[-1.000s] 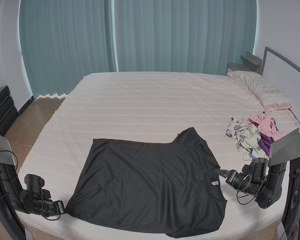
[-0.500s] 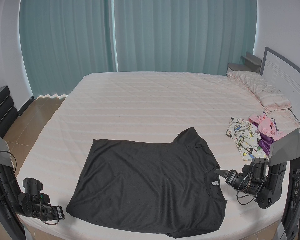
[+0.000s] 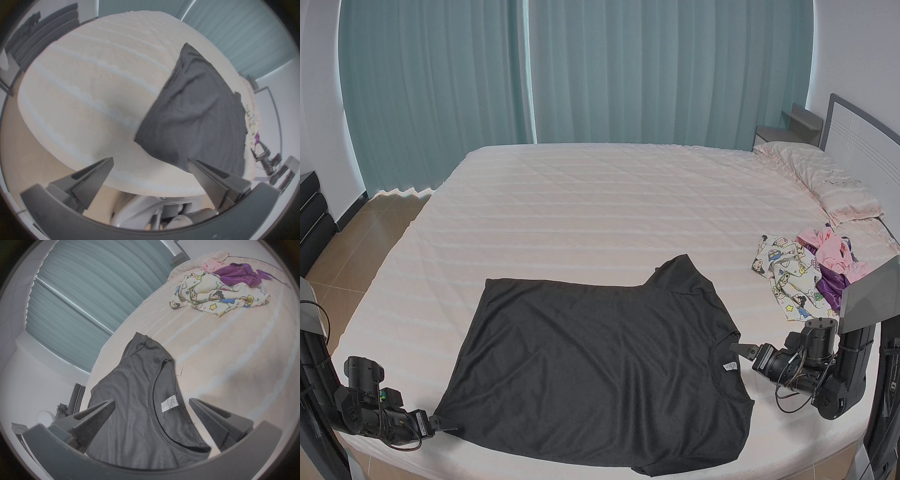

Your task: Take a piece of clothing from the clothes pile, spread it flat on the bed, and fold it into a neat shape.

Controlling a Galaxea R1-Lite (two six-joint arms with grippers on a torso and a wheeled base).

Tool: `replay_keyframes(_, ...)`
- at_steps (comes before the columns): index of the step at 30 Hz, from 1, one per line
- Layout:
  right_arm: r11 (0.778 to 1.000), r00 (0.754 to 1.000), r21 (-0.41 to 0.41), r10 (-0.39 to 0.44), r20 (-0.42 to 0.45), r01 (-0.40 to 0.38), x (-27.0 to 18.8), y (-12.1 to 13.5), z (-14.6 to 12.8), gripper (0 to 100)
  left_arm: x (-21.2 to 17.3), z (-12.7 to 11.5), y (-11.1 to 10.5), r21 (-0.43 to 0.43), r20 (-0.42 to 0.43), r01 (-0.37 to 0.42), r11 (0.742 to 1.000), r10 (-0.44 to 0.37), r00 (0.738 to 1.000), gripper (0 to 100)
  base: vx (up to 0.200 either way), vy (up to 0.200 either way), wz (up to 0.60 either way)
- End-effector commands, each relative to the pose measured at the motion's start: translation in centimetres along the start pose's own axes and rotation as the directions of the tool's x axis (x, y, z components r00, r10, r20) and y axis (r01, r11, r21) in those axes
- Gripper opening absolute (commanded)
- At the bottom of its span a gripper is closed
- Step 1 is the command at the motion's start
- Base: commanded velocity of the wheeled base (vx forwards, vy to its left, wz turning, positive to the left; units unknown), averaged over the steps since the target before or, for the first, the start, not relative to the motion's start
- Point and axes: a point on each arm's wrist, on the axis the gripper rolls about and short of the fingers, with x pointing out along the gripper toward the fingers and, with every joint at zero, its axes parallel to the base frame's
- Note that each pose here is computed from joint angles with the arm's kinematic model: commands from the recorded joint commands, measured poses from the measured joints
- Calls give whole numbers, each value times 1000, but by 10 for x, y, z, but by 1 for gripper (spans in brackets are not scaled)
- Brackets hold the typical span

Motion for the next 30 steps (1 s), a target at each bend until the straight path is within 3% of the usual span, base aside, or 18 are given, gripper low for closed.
replay_keyframes(1, 999, 1000, -50, -6, 13, 6, -9, 1, 2, 100, -6, -2, -3, -68, 6, 64, 996, -64, 998, 100, 0, 0, 0)
replay_keyframes(6, 996, 1000, -90, -28, -12, 26, -12, -3, -4, 100, -12, -5, -5, -115, 9, 85, 990, -84, 996, 100, 0, 0, 0)
replay_keyframes(15, 985, 991, -164, -66, -120, 46, -18, -5, -28, 100, -11, -5, -4, -153, 2, 118, 981, -120, 993, 100, -200, 0, 0)
replay_keyframes(22, 983, 981, -175, -85, -176, 53, -17, -8, -40, 100, -11, -4, -4, -154, 5, 119, 981, -120, 993, 100, -143, 0, 0)
replay_keyframes(26, 982, 977, -181, -88, -197, 52, -14, -8, -45, 100, -11, 3, -6, -170, 54, 140, 975, -133, 990, 100, 0, 0, 0)
replay_keyframes(30, 982, 976, -182, -84, -201, 47, -14, -7, -46, 100, -5, 36, -23, -274, 203, 222, 936, -169, 965, 100, 0, 0, 0)
